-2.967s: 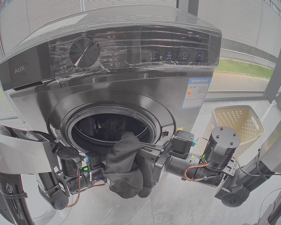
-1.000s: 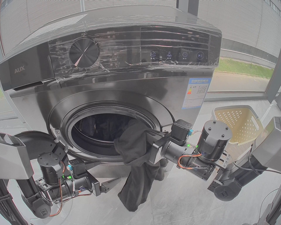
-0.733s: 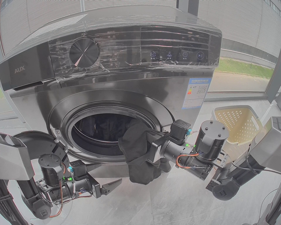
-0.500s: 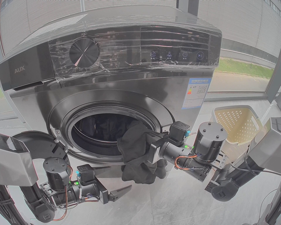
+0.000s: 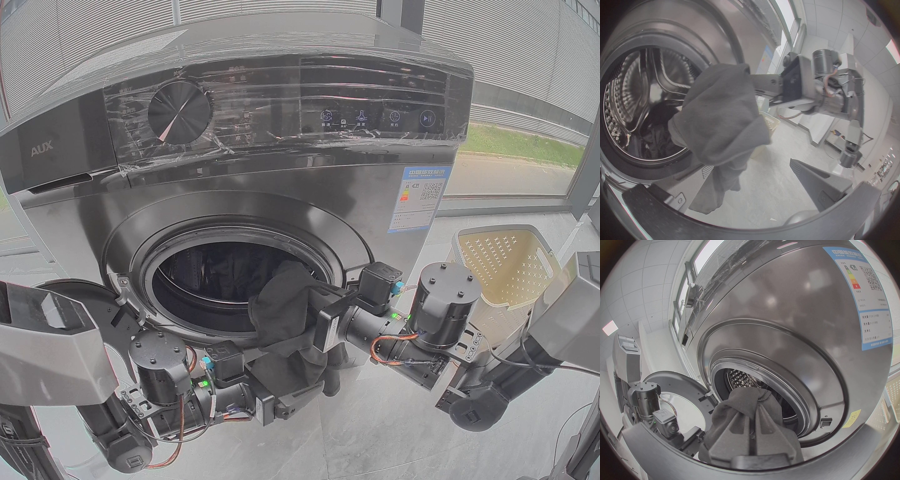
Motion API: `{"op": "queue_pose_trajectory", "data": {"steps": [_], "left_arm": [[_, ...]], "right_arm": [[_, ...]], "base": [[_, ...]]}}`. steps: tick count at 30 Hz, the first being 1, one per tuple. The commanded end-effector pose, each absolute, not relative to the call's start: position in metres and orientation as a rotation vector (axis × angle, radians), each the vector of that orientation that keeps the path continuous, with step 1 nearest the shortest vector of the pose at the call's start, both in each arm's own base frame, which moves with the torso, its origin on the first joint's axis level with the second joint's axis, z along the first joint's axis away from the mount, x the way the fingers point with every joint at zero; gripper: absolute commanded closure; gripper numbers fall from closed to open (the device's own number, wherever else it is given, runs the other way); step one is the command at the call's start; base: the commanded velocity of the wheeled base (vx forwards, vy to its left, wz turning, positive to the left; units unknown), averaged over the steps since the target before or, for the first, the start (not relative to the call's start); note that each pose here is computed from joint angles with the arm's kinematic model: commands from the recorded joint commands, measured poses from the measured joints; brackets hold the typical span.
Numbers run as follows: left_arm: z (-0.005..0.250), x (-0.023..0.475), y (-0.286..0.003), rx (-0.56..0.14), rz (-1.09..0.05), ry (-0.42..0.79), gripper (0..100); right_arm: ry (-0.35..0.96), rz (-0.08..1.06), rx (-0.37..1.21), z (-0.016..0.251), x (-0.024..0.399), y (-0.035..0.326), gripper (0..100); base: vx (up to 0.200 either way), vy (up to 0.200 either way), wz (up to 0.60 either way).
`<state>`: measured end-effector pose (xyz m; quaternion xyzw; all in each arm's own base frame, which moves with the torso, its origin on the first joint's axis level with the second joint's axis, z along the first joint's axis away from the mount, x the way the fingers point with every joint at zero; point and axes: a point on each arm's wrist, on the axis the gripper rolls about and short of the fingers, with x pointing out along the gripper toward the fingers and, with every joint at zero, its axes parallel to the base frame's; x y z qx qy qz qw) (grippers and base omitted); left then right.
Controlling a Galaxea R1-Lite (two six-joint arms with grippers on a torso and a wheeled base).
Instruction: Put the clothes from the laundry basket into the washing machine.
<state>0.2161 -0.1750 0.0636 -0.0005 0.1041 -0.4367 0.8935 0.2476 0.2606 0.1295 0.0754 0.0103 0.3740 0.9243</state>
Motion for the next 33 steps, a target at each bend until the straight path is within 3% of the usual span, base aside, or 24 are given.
{"op": "queue_pose_trajectory", "data": {"steps": [1,15,22,33], "left_arm": [[0.051,0.232,-0.185,0.005,-0.821,0.217,0],[0.055,0.228,-0.194,-0.043,-0.833,0.218,0],[0.065,0.223,-0.195,-0.153,-0.841,0.237,0],[0.06,0.229,-0.196,-0.163,-0.826,0.251,0]], "right_arm": [[0.017,0.768,0.156,0.131,0.247,0.261,100],[0.019,0.768,0.156,0.131,0.247,0.26,100],[0.021,0.762,0.154,0.13,0.249,0.259,100],[0.023,0.77,0.154,0.129,0.247,0.261,100]], "base": [[0.0,0.0,0.0],[0.0,0.0,0.0],[0.0,0.0,0.0],[0.0,0.0,0.0]]}}
